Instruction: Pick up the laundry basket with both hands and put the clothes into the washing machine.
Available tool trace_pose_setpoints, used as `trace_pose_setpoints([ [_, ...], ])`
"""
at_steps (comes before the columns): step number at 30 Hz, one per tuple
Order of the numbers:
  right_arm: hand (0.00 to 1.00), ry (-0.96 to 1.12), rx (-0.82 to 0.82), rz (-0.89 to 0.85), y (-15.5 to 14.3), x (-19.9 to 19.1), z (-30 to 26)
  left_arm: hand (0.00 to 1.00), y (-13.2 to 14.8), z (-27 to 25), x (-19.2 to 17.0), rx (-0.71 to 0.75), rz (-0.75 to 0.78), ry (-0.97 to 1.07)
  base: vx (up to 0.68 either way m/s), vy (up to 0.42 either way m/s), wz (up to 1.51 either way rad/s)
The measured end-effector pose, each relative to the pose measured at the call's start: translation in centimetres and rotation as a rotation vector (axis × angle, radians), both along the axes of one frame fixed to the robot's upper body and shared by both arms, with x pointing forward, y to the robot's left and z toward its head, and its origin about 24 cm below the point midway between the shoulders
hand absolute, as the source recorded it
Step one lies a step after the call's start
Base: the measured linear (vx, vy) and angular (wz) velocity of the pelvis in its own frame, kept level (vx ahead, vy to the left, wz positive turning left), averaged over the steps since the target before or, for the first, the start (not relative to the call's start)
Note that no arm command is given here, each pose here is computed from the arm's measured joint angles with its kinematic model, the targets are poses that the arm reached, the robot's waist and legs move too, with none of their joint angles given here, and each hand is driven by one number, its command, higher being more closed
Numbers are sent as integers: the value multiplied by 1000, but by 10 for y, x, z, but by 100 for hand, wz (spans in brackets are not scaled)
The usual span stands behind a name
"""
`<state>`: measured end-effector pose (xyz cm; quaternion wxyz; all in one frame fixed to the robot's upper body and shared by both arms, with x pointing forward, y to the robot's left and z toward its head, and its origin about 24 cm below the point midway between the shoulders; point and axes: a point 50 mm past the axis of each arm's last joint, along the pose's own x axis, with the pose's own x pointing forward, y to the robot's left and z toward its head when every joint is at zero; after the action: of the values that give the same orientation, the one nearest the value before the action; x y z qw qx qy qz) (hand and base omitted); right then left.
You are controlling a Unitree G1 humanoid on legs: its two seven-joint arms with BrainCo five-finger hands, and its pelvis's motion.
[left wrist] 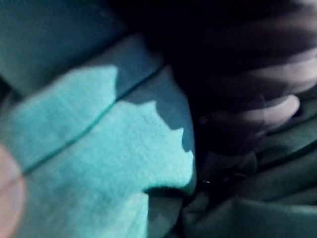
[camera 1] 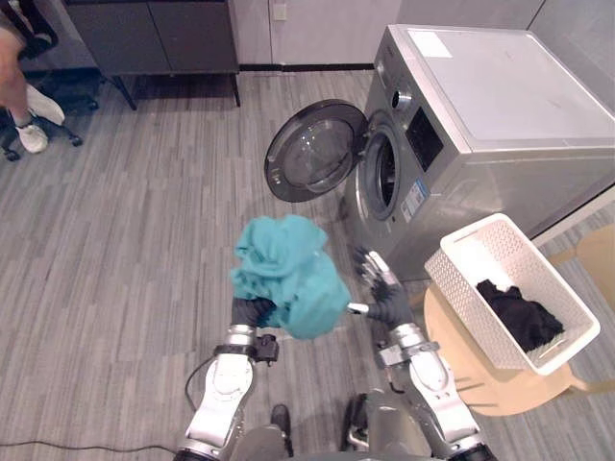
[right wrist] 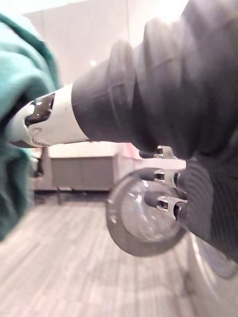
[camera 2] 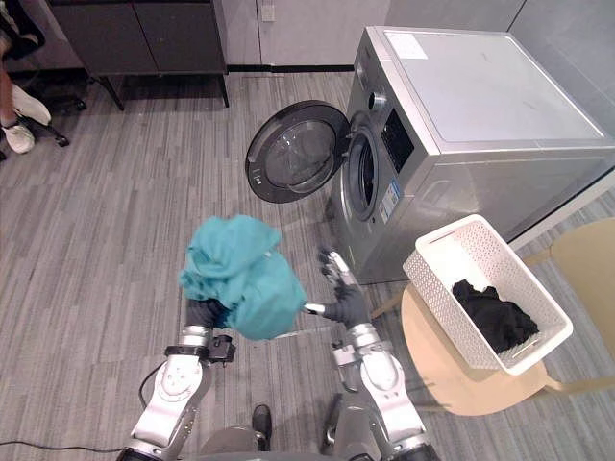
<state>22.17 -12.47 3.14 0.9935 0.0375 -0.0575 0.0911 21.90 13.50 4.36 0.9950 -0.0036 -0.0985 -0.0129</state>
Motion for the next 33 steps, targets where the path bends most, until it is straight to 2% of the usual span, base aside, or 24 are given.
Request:
trace_pose_setpoints([
  [4,0,72,-50,-141,-28,-15,-15,100,-1,-3,-1,-6,5,12,338,-113,62],
  [8,0,151,-59,-164,-34,-35,-27,100,-8,-12,-11,-56,2,58,515,-211,36],
  [16,0,-17,-16,-218,-36,-24,10,100,-18,-9,-13,-111,-24,59,524,-93,-41],
  [22,0,64,-83,-268,-47,-20,-10,100,-19,-7,-12,-111,-24,52,401,239,-55],
  [27,0,145,-89,-280,-39,-23,-26,100,-20,-12,-10,-61,-67,82,358,358,-87],
  [33,0,215,-110,-244,-28,-11,-44,100,1,-16,-8,0,-7,92,190,211,-118],
])
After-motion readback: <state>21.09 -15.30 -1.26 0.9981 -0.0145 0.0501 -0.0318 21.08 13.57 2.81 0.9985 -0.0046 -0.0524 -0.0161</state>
